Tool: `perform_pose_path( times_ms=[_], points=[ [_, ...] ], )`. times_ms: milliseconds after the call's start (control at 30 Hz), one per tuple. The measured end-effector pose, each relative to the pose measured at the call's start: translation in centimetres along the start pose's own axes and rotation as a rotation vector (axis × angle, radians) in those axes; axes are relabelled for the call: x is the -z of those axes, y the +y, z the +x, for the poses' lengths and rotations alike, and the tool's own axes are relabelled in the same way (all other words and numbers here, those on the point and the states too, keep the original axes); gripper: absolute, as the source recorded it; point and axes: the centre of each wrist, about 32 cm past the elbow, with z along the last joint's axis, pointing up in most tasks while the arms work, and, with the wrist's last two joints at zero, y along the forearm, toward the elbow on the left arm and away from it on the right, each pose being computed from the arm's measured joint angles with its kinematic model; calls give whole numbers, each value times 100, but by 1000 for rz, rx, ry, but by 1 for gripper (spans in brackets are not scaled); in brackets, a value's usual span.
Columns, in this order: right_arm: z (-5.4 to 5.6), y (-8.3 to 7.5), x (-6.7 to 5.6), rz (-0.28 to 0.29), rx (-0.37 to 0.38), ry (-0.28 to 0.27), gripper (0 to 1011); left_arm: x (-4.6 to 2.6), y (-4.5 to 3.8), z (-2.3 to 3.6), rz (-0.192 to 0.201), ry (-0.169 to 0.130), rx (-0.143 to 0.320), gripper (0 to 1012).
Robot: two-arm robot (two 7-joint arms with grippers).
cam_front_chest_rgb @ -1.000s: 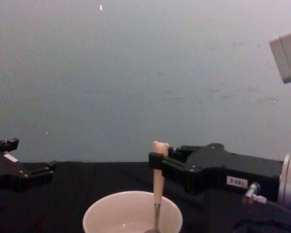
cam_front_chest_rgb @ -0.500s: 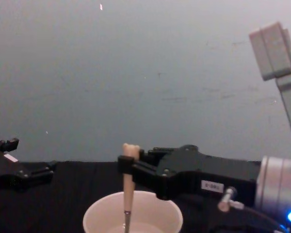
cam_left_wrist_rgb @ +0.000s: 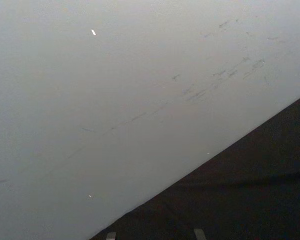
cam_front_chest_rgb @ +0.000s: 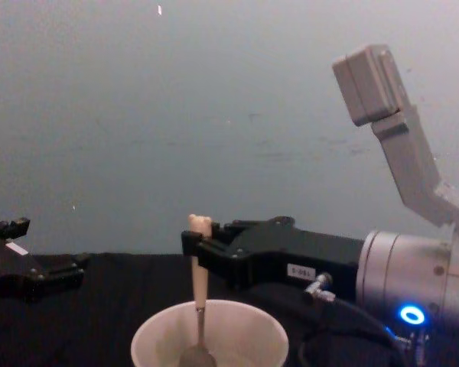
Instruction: Pick up the stirring spoon with one hand, stir inside the cup, then place it back in its original position.
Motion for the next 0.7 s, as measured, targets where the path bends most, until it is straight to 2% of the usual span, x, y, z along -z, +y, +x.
perform_pose_path(
  times_ms=[167, 367, 700],
  points=[
    [54, -32, -8, -1, 30, 3, 213, 0, 0, 0, 0, 0, 0, 1001],
    [81, -154, -9, -1, 53, 12, 214, 0, 0, 0, 0, 0, 0, 1001],
    [-1, -330, -44, 14, 29, 43, 214, 0, 0, 0, 0, 0, 0, 1001]
  ],
)
